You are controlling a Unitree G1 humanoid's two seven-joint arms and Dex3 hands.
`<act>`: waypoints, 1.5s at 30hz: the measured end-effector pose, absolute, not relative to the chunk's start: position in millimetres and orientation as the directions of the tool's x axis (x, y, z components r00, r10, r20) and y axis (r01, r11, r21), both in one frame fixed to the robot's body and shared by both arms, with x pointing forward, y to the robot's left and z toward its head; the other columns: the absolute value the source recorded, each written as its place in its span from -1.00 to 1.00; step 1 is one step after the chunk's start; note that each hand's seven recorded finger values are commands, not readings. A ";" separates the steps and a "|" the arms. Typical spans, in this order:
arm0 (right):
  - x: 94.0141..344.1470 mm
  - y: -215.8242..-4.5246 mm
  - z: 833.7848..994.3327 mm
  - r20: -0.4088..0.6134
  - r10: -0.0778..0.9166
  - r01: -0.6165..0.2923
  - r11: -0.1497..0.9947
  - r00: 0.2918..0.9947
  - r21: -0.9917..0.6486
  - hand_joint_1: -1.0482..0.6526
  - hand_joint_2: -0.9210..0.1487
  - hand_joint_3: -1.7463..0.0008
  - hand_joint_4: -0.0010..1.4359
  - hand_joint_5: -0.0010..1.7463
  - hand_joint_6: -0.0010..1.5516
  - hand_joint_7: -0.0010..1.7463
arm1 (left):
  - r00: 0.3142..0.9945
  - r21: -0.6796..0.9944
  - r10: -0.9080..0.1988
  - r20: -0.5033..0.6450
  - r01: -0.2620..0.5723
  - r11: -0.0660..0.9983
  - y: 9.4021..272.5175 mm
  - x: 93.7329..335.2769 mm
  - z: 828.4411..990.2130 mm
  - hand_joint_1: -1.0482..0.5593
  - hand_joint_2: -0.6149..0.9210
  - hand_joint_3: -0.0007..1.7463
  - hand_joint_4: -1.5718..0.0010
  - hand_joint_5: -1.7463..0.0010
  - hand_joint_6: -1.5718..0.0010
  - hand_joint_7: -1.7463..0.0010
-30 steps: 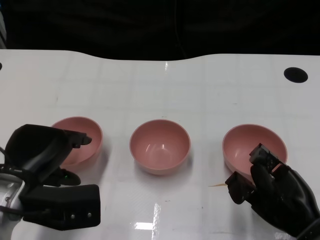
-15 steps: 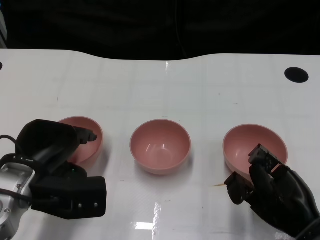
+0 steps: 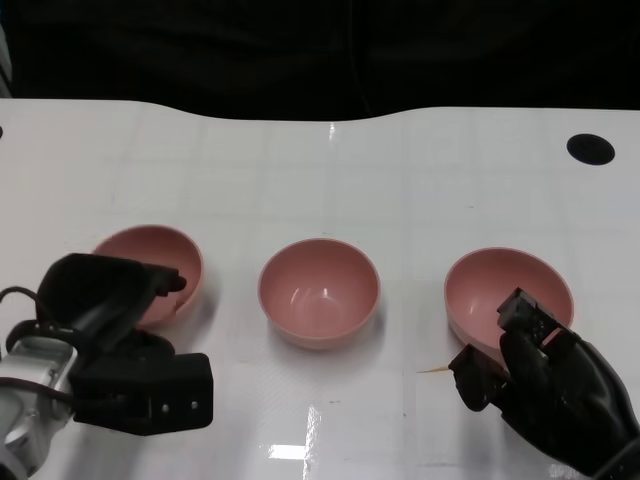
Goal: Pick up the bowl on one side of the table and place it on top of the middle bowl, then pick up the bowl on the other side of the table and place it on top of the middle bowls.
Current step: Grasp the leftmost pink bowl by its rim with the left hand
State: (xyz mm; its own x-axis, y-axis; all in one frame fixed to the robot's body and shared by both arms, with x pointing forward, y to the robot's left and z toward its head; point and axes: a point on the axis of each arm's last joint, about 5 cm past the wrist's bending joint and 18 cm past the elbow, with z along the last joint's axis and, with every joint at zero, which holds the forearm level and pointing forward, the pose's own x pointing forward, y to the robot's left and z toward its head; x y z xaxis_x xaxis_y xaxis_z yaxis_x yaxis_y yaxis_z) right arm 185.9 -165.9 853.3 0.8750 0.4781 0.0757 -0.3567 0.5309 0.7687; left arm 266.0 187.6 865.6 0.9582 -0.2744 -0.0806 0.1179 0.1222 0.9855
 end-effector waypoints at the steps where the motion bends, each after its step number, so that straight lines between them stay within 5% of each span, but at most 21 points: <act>1: 185.8 -165.9 853.3 0.076 0.478 -0.356 0.531 0.875 0.769 0.09 -0.31 -0.44 0.18 1.00 -0.18 0.99 | 0.957 0.985 -0.277 -0.085 0.122 0.120 187.0 267.1 864.1 -0.60 1.00 -0.97 -0.01 0.98 -0.04 0.98; 20: 185.8 -165.2 854.1 0.075 0.478 -0.357 0.533 0.875 0.767 0.09 -0.28 -0.49 0.18 1.00 -0.18 1.00 | 0.958 0.986 -0.269 -0.096 0.129 0.109 183.8 272.0 857.1 -0.39 0.98 -0.97 -0.03 0.99 -0.08 0.98; 21: 185.7 -165.3 854.1 0.075 0.478 -0.357 0.533 0.875 0.767 0.09 -0.29 -0.49 0.18 1.00 -0.19 1.00 | 0.960 0.986 -0.267 -0.085 0.121 0.118 183.8 271.7 856.4 -0.02 0.96 -0.99 -0.20 0.31 -0.41 0.92; 22: 185.7 -165.4 854.1 0.075 0.478 -0.357 0.533 0.875 0.767 0.09 -0.29 -0.49 0.18 1.00 -0.19 1.00 | 0.962 0.985 -0.267 -0.061 0.101 0.137 183.0 271.4 855.8 0.12 0.96 -0.99 -0.09 -0.27 -0.55 0.84; 23: 185.7 -165.4 854.2 0.075 0.478 -0.357 0.533 0.875 0.767 0.09 -0.29 -0.48 0.18 1.00 -0.19 1.00 | 0.963 0.984 -0.268 -0.035 0.081 0.161 181.8 271.2 855.5 0.22 0.98 -0.99 0.01 -0.70 -0.30 0.12; 24: 185.8 -165.4 854.5 0.076 0.479 -0.358 0.533 0.875 0.767 0.09 -0.29 -0.48 0.18 1.00 -0.19 1.00 | 0.963 0.982 -0.271 -0.014 0.065 0.178 180.6 270.9 855.1 0.25 0.98 -0.99 0.05 -0.85 -0.11 -0.30; 26: 185.8 -165.6 855.4 0.079 0.478 -0.361 0.534 0.875 0.765 0.09 -0.30 -0.48 0.18 1.00 -0.19 1.00 | 0.963 0.978 -0.271 0.004 0.053 0.200 180.3 270.0 853.4 0.29 0.99 -1.00 0.07 -0.97 0.11 -0.75; 28: 185.5 -166.1 855.7 0.078 0.474 -0.358 0.536 0.877 0.764 0.10 -0.30 -0.48 0.18 1.00 -0.19 1.00 | 0.962 0.977 -0.273 0.015 0.044 0.209 180.8 269.8 852.9 0.29 0.99 -1.00 0.07 -0.99 0.17 -0.86; 45: 184.2 -166.9 854.8 0.073 0.473 -0.353 0.536 0.878 0.767 0.09 -0.32 -0.46 0.18 1.00 -0.20 1.00 | 0.965 0.977 -0.262 0.029 0.028 0.212 181.0 269.8 852.3 0.26 1.00 -0.95 0.11 -1.00 0.27 -0.90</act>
State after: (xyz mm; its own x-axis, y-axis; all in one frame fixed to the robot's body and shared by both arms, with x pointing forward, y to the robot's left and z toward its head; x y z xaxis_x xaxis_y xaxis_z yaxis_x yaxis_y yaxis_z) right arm 184.2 -166.9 854.8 0.8780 0.4729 0.0733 -0.3526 0.5357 0.7673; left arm 269.8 181.0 852.3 0.9646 -0.2621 0.0294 0.0280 0.2123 0.9768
